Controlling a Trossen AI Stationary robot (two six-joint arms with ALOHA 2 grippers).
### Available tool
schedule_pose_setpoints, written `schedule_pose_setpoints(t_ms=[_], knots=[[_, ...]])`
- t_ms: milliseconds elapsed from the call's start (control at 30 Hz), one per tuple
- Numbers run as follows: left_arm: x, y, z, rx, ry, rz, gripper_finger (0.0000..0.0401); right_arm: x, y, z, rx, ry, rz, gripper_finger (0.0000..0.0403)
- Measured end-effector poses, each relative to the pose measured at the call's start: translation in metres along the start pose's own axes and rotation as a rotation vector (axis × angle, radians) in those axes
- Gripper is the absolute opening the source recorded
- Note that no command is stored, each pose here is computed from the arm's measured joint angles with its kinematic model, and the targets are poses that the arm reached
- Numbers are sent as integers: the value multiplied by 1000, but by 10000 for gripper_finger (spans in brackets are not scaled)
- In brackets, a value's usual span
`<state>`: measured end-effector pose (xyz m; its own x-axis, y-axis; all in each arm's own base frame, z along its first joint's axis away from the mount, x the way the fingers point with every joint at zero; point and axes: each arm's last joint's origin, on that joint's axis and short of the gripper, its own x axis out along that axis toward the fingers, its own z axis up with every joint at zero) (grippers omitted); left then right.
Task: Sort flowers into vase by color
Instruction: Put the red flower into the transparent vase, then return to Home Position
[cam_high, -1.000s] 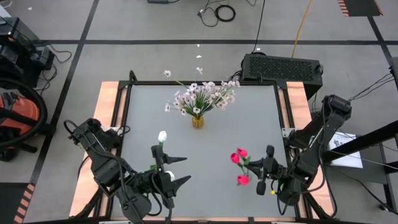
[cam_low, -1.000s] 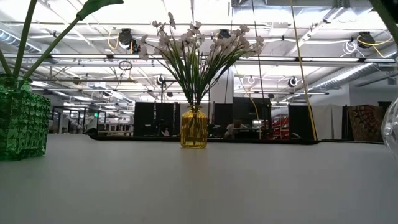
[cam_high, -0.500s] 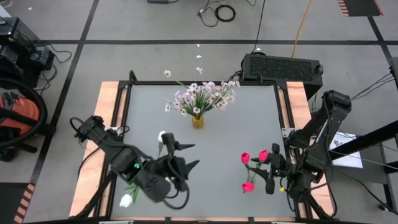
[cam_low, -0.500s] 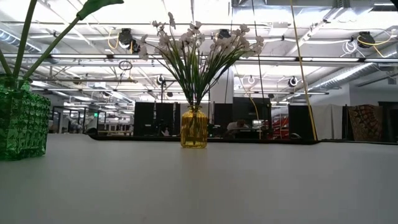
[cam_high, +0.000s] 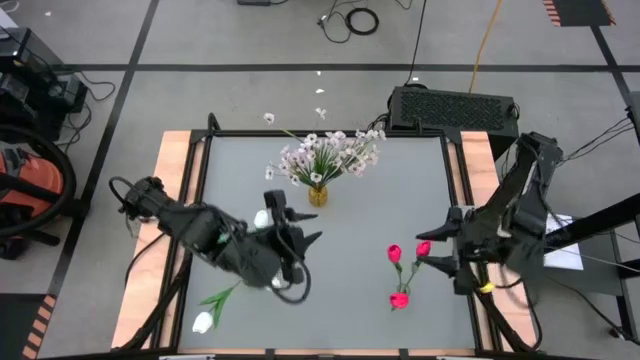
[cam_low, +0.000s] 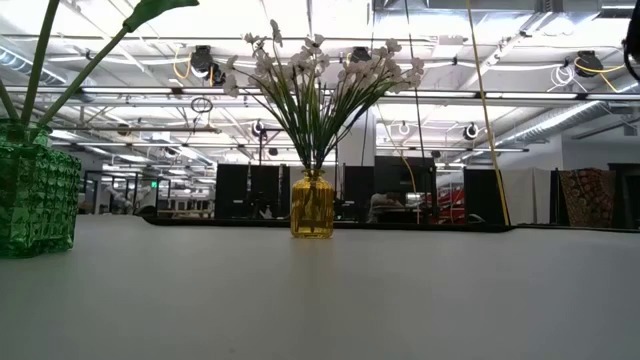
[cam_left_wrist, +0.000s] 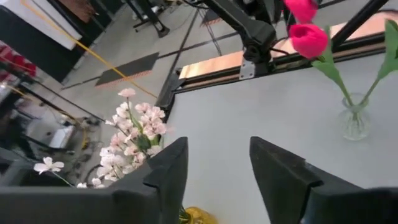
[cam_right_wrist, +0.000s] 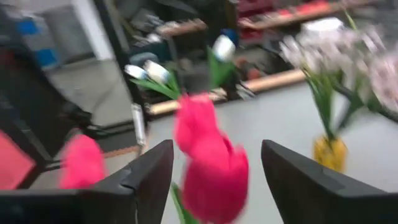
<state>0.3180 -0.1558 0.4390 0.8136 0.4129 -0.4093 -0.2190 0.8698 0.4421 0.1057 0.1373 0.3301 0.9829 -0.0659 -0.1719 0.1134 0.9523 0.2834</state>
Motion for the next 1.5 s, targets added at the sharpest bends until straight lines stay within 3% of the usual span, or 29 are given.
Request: schedule_pose_setpoints(t_ms=[167, 333, 467, 567, 633, 767, 1167, 1400, 1500], knots=[[-5, 39, 3, -42, -15, -1, 133, -13, -2, 34, -143, -122, 167, 237], [-20, 92, 2, -72, -55, -10, 80, -27, -14, 64, -377, -302, 196, 206], [-26, 132, -6, -101, -91, -89, 36, -40, -37, 72, -491, -332, 247, 129], [-22, 151, -22, -118, -83, -113, 9, -48, -61, 71, -479, -288, 229, 43], [-15, 156, -39, -127, -60, -108, 5, -49, -71, 66, -433, -277, 209, 13], [-6, 154, -83, -153, -66, -125, 9, -41, -82, 37, -412, -240, 177, 9], [-17, 121, -216, -262, -290, -163, 10, -5, -98, -58, -355, -138, 59, 1], [-14, 100, -274, -333, -333, -249, 10, 8, -109, -94, -323, -96, 8, 0], [-13, 94, -290, -357, -343, -263, 10, 13, -112, -107, -299, -87, 40, 0]])
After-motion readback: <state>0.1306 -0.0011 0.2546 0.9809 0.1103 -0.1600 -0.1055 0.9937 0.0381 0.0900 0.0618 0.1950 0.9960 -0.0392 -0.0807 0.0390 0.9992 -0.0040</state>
